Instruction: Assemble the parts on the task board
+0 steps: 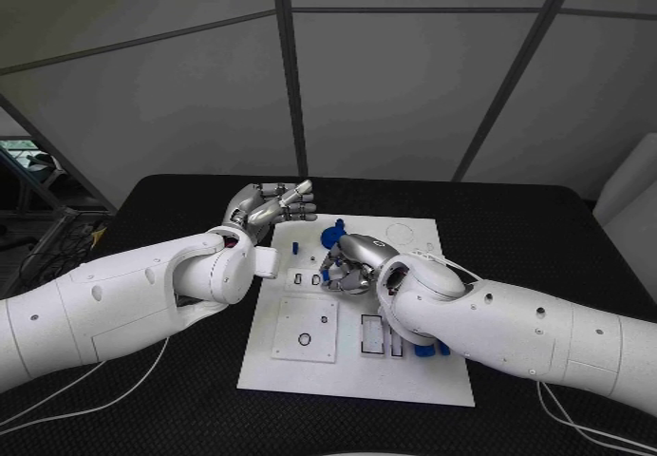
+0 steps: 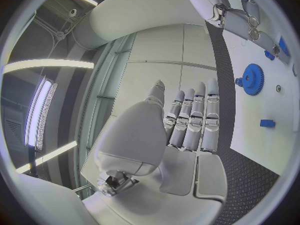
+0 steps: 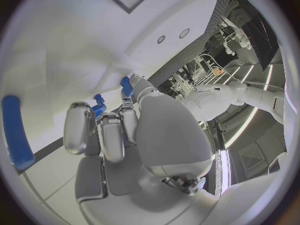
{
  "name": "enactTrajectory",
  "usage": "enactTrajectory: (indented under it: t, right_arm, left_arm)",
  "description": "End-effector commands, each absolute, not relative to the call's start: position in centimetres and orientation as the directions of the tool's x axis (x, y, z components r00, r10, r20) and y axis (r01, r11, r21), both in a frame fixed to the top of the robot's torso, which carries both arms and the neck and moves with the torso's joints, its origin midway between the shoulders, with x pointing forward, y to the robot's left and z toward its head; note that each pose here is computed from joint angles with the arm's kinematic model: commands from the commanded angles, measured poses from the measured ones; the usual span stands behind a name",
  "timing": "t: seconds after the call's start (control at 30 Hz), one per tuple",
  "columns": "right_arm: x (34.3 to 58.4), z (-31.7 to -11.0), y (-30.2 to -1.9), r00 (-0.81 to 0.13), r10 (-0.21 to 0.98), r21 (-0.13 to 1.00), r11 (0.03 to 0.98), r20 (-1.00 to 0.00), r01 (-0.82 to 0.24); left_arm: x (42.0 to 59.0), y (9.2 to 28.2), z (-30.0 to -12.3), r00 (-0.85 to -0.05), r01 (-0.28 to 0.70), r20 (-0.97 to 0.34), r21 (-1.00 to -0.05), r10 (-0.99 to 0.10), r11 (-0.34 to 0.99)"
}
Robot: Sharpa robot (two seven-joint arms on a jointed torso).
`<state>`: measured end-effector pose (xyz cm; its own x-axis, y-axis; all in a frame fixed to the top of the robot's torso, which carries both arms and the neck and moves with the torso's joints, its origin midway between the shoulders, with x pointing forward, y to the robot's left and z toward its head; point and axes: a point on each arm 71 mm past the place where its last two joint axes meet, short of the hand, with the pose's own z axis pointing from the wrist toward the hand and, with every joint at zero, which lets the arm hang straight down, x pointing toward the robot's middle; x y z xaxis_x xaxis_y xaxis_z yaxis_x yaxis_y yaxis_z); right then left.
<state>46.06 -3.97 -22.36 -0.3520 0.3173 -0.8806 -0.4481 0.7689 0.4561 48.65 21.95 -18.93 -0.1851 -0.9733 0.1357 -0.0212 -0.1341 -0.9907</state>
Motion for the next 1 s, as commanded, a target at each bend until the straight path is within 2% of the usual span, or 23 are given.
enactTrajectory:
  t: [0.03, 1.0]
  right_arm:
    - [46.10, -22.59, -4.10, -0.350, 0.295, 0.436, 0.782, -0.889, -0.446]
    - [46.07, -23.03, -4.02, -0.374, 0.268, 0.425, 0.788, -0.888, -0.445]
  left_arm:
    - [48.67, 21.81, -18.75, -0.198, -0.013, 0.138, -0.990, -0.970, -0.138]
    - [48.66, 22.13, -18.76, -0.192, -0.015, 0.135, -0.991, -0.972, -0.135]
